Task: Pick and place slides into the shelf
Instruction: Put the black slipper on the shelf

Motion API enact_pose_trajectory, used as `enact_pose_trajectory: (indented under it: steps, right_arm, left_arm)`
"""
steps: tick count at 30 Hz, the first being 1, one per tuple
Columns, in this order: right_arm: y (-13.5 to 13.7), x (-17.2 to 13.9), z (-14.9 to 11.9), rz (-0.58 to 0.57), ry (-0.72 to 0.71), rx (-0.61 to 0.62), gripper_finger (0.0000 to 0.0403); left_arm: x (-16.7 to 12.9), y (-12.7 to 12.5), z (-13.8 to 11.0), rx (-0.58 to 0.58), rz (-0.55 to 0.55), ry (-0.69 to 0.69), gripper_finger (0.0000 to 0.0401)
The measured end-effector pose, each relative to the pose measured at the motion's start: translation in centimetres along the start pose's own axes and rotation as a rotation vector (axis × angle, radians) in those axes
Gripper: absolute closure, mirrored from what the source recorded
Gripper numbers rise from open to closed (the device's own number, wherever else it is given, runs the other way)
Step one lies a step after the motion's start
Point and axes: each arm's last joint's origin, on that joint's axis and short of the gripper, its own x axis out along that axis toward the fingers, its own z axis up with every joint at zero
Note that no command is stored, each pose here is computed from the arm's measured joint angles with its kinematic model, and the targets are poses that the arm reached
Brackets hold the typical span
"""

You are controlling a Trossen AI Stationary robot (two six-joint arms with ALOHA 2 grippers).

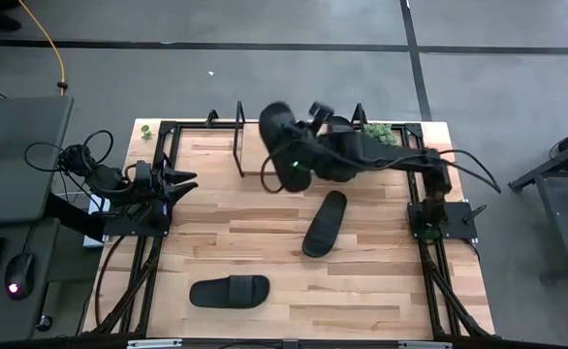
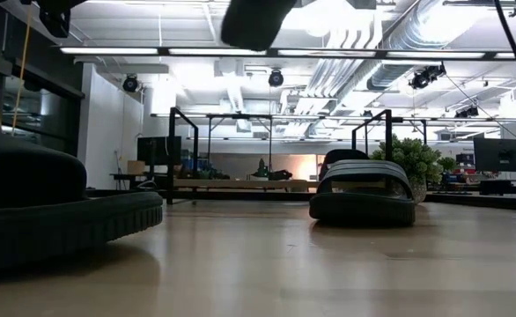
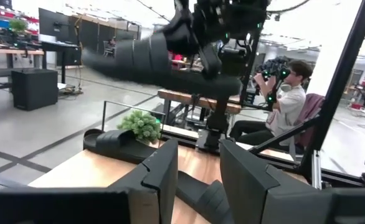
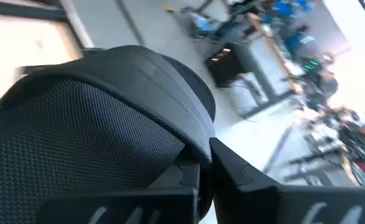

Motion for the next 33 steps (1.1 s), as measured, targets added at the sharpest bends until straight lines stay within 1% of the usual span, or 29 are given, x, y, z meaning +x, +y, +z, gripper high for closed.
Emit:
enact_pose_trajectory:
  steps: [3,6,10,16,19,23,26,33]
  right_arm:
    - [-2.0,0.0,-0.1,-0.083,0.003,0.027,0.0402]
    - [-3.8,0.5,-0.2,-0.109,0.007,0.069,0.0402]
    - [-5.4,2.4,-0.6,-0.129,0.045,0.121,0.0402]
    - [-7.7,6.2,-1.7,-0.036,0.104,0.239,0.0402]
    - [-8.5,7.5,-2.2,-0.054,0.136,0.253,0.0402]
    - [-8.7,8.6,-2.7,-0.069,0.170,0.248,0.0402]
    - [-8.2,9.4,-3.0,-0.077,0.184,0.240,0.0402]
    - [-5.7,11.6,-4.9,-0.090,0.257,0.178,0.0402]
  left_arm:
    - [0.0,0.0,0.0,0.000,0.006,-0.001,0.0295]
    - [0.0,0.0,0.0,-0.001,0.006,-0.001,0.0295]
    - [0.0,0.0,0.0,0.000,0.006,0.000,0.0295]
    - [0.0,0.0,0.0,0.001,0.006,0.000,0.0295]
    - [0.0,0.0,0.0,0.001,0.006,0.000,0.0295]
    - [0.0,0.0,0.0,0.003,0.006,0.002,0.0295]
    - [0.0,0.0,0.0,0.004,0.007,0.003,0.0295]
    - [0.0,0.0,-0.1,0.005,0.007,0.004,0.0295]
